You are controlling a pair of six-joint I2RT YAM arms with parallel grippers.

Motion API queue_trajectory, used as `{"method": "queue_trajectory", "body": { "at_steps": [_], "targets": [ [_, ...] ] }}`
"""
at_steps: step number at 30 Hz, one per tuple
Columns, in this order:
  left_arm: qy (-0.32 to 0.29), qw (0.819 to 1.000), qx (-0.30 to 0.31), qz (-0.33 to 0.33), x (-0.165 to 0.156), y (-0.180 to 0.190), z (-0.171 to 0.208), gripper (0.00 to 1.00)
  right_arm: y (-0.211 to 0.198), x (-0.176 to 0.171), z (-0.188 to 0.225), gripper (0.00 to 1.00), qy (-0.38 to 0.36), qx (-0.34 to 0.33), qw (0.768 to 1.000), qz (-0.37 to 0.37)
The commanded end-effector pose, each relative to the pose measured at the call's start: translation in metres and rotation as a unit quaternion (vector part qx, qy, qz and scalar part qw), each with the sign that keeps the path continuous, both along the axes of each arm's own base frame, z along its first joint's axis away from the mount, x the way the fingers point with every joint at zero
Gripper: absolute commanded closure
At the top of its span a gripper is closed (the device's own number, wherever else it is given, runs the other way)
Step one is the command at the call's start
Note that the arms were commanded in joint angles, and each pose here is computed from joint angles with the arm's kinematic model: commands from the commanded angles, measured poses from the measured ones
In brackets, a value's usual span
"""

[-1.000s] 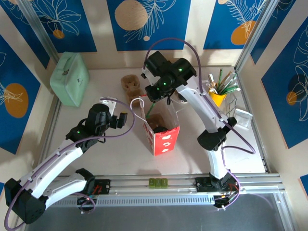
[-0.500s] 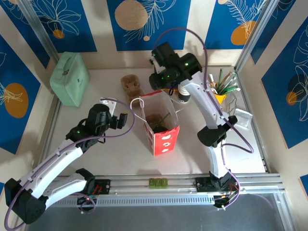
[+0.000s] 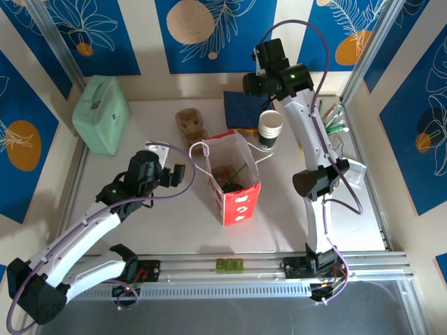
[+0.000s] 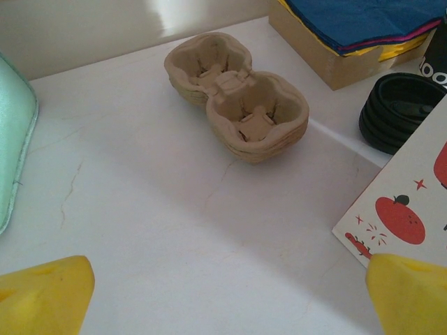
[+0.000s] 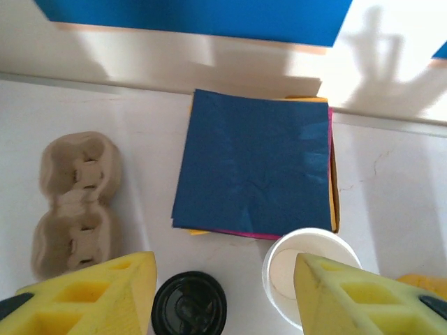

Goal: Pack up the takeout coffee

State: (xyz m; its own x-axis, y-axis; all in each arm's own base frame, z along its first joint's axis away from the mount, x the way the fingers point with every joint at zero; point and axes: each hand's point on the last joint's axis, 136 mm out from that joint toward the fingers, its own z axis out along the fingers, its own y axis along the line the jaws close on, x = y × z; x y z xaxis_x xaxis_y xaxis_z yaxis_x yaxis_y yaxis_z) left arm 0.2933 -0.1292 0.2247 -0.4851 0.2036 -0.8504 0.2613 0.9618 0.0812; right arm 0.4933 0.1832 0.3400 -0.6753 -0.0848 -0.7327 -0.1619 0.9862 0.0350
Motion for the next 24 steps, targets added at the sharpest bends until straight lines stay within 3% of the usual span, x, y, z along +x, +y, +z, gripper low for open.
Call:
{"method": "queue_trajectory", "body": {
  "at_steps": [1,14,24],
  "targets": [
    [-0.001,1.0,-0.014,0.003,0.004,-0.002,0.009,0.01,0.008,0.024,-0.019,0.45,0.003,0.03,0.999,-0.011],
    [0.023,1.0,-0.02,0.005,0.009,-0.007,-0.002,0.01,0.025,0.087,-0.091,0.45,-0.001,0.022,1.0,-0.019],
    [0.049,0.999,-0.019,0.014,0.009,-0.009,-0.016,0.0,0.036,0.114,-0.138,0.46,0.001,0.014,1.0,-0.009]
  ]
}}
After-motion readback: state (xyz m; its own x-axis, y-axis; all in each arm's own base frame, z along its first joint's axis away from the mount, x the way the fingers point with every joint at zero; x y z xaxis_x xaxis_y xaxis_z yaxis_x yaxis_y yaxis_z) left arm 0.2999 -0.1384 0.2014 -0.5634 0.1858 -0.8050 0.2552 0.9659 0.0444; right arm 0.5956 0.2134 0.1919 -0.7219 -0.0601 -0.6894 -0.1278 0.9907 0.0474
